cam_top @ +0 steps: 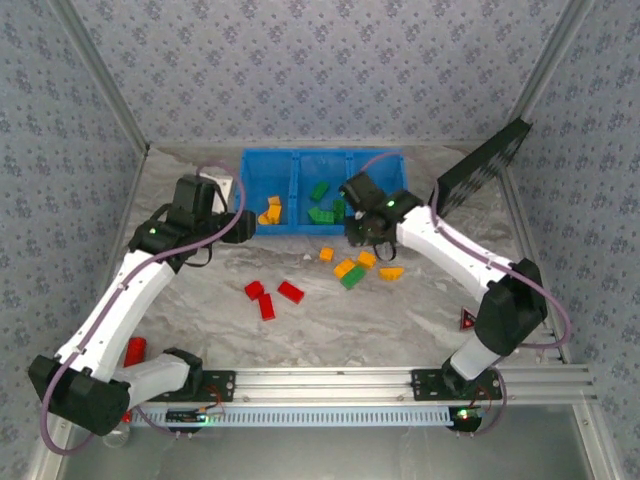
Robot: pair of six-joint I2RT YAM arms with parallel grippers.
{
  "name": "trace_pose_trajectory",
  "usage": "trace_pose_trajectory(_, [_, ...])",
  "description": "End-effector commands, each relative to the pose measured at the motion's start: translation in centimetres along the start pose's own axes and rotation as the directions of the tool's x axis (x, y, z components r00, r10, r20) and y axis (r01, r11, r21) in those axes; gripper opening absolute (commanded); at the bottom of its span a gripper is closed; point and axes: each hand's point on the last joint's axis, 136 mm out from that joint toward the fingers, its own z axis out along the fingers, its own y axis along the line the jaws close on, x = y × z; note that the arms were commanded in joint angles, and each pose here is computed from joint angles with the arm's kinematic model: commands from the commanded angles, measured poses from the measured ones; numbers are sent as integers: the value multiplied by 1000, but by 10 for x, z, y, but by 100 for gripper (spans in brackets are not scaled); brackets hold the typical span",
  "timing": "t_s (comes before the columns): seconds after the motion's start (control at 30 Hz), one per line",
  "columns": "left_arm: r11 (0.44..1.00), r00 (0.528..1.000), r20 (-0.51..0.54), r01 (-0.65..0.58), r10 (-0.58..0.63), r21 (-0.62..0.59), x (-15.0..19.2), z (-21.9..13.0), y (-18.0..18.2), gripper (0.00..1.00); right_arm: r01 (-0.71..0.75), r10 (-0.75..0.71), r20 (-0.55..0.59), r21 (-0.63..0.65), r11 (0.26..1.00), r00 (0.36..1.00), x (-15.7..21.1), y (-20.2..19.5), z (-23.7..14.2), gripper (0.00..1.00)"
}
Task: Sort the legos into containers by color
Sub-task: Place the lego in the container.
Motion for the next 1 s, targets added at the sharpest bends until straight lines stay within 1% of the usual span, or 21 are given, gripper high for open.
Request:
trace_pose_trajectory(0.0, [999,996,-74,54,-54,-2,26,0,2,68,50,-52,23,79,996,998,-24,-31,9,28])
trace_pose_trajectory(0.13, [997,995,-83,57,-54,41,37,3,-14,68,7,-11,44,83,997,999,-57,-45,33,28])
trace_pose_trajectory(0.23, [996,996,-88,5,2,86,42,10,-39,69,-21,18,49,69,997,999,-77,-49,52,28])
trace_pose_trajectory(0.3, [992,993,-105,-49,61,117,51,17,-60,69,-25,23,35,64,998,999,-86,-50,67,28])
trace_pose_trajectory(0.37, [985,990,-99,-83,99,151,56,28,-80,69,-31,30,15,62,998,999,-92,-51,82,28])
trace_pose_trajectory(0.53, [954,969,-136,-167,205,248,93,58,-138,69,-52,54,-40,45,998,998,-94,-53,121,28])
trace_pose_trajectory(0.7, [904,917,-151,-316,369,289,122,83,-187,69,-68,72,-72,55,996,995,-91,-57,141,29])
trace_pose_trajectory(0.83, [870,880,-160,-386,446,306,132,99,-212,69,-87,91,-63,61,994,994,-88,-62,147,31])
trace_pose_trajectory(0.97, [854,867,-169,-396,469,337,138,114,-230,69,-89,92,-66,52,995,994,-86,-63,150,32])
